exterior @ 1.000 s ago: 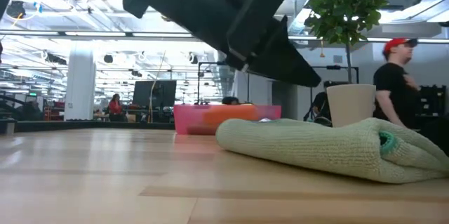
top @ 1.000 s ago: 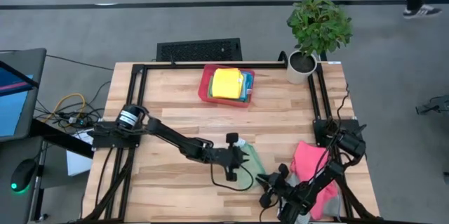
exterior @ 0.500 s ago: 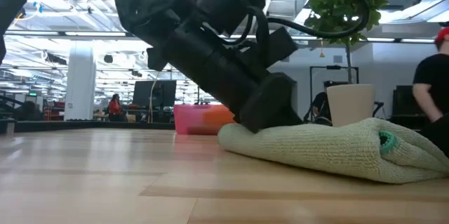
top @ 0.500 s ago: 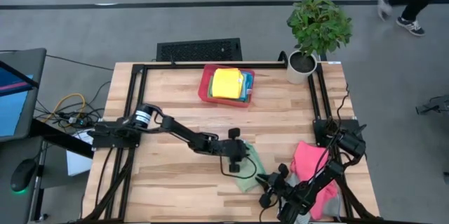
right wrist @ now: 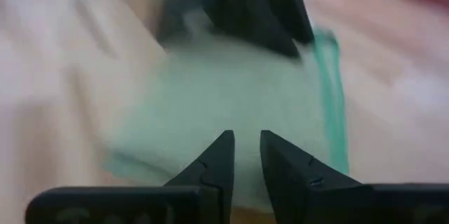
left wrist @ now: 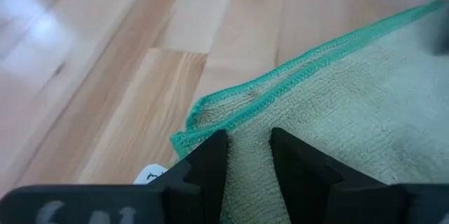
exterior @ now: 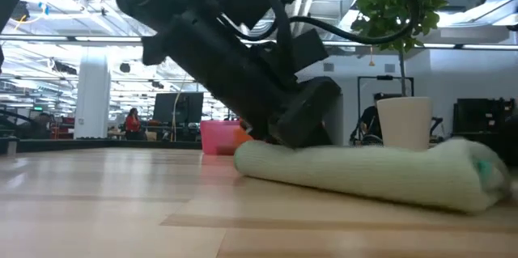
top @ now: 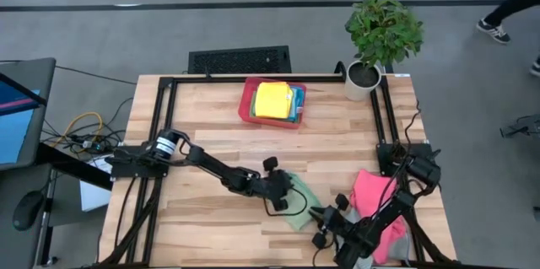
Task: Fold microfiber towels
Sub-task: Fold the green microfiber cloth
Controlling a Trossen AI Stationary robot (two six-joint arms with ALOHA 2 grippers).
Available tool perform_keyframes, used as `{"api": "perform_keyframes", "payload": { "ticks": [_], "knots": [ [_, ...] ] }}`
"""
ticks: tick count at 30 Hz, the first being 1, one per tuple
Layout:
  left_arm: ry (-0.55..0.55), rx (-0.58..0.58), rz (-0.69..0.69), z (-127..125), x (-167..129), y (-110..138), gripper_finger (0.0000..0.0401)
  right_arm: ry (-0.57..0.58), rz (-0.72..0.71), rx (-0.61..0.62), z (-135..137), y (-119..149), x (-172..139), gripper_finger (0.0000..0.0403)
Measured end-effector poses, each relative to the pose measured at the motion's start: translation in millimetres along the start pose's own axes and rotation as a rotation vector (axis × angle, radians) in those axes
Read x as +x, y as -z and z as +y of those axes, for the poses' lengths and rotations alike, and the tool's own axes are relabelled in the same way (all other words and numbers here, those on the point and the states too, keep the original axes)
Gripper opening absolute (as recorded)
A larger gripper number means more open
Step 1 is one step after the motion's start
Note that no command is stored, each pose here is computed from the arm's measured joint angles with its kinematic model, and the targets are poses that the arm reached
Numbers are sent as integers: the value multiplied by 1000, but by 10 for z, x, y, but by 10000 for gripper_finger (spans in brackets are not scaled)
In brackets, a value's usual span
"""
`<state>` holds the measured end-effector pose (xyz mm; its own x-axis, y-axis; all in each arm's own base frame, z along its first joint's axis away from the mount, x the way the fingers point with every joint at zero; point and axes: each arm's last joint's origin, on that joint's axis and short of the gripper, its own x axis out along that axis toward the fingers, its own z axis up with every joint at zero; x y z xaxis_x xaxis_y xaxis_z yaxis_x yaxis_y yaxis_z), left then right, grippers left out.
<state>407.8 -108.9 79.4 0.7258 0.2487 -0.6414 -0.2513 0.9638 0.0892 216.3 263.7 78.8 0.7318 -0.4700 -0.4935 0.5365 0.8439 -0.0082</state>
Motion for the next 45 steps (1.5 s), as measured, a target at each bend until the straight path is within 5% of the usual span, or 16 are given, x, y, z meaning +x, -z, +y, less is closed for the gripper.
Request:
{"api": "perform_keyframes", "payload": {
  "ticks": [4,9,20,30,38,45],
  "knots": [
    [-16,-79,-14,-114,-64,50,112,-37,-78,-18,73,-311,-122,97],
    [-98,-174,-67,-286,-180,137,112,-61,-135,10,186,-370,-23,97],
    [-168,-227,-122,-457,-311,244,112,-118,-52,108,321,114,203,97],
    [-129,-165,-109,-439,-464,103,115,-83,-39,111,269,188,224,97],
    [-92,-72,-60,-304,-885,-210,182,-80,-8,77,250,89,217,97],
    [-96,-155,-24,-9,-1362,-500,253,-91,125,114,139,-277,6,137]
  ]
}}
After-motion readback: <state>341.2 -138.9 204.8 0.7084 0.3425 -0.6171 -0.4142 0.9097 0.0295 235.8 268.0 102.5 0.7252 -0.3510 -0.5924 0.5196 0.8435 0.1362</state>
